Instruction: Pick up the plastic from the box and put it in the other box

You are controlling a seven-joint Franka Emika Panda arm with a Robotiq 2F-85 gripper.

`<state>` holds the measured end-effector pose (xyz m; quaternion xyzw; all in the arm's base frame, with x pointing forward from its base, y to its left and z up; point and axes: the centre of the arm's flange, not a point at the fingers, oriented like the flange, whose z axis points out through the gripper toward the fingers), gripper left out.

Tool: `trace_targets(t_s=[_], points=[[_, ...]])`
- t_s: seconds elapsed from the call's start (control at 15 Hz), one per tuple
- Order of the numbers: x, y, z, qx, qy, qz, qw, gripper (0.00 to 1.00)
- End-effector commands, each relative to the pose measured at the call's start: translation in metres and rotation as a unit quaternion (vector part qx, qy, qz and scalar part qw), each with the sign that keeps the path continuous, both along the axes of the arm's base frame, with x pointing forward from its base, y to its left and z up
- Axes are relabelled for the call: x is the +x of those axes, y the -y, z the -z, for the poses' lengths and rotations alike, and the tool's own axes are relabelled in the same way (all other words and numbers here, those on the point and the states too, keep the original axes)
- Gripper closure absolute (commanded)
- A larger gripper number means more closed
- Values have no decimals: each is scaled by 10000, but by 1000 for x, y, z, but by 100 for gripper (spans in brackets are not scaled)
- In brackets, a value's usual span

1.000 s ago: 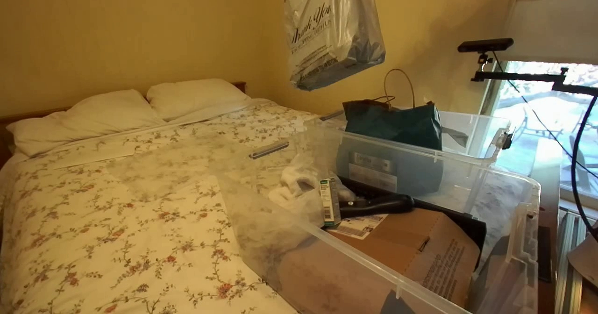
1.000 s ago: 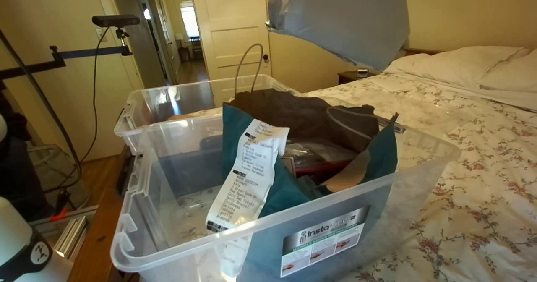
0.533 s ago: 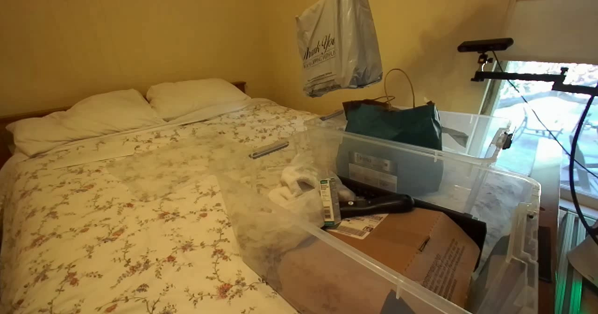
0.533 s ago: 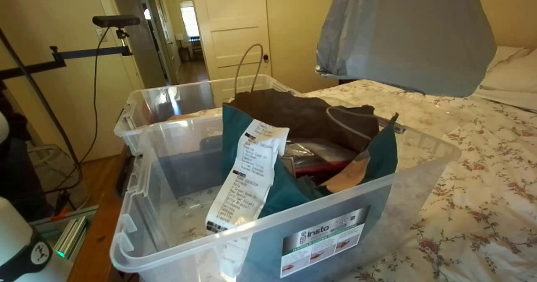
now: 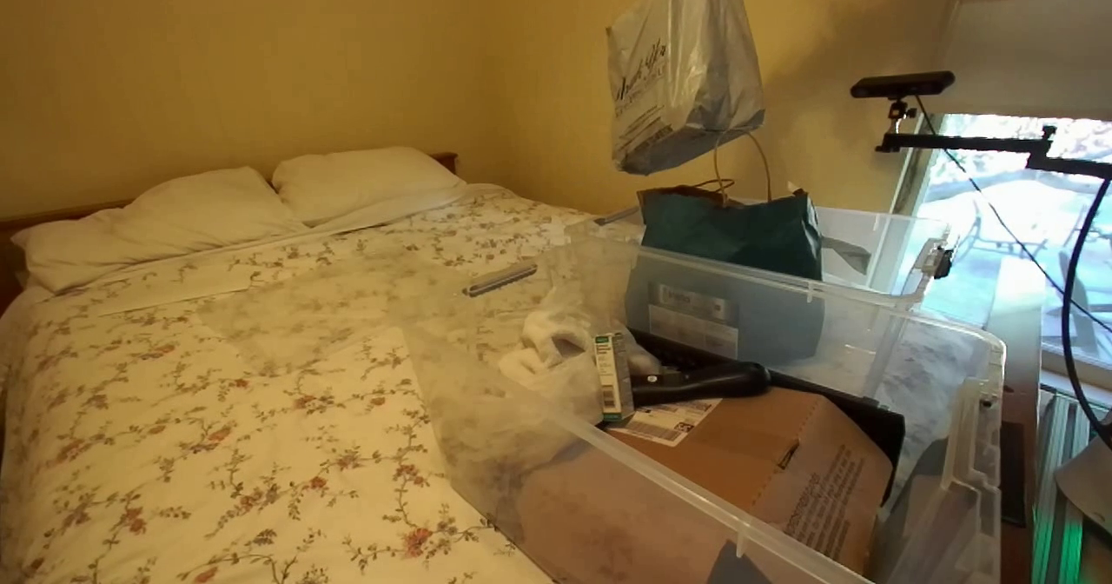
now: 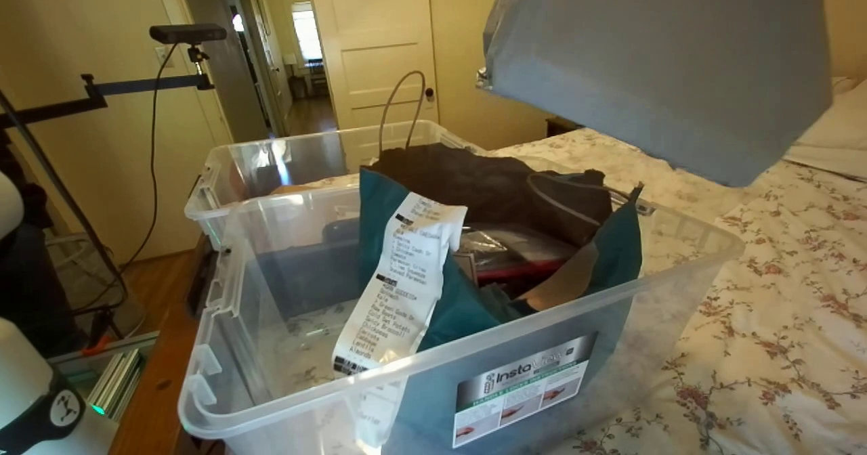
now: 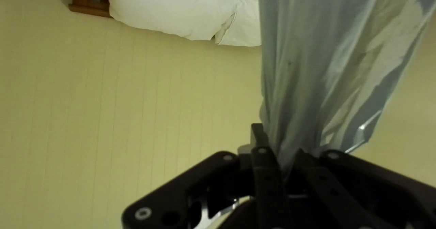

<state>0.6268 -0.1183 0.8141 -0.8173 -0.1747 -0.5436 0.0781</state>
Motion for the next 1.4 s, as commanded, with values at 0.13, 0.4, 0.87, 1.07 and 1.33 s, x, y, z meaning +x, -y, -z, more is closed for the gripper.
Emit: trace_targets(t_s=[0.13,0.4,0.87,1.07,1.33], points=[[-89,3,-40,75,490,-97,9987,100],[-126,15,-47,212,598,117,9979,100],[-168,3,-36,266,522,108,9982,100],[-185,-2,-26,319,435,38,9985,100],[-184,-17,-1,464,193,-74,9987,100]])
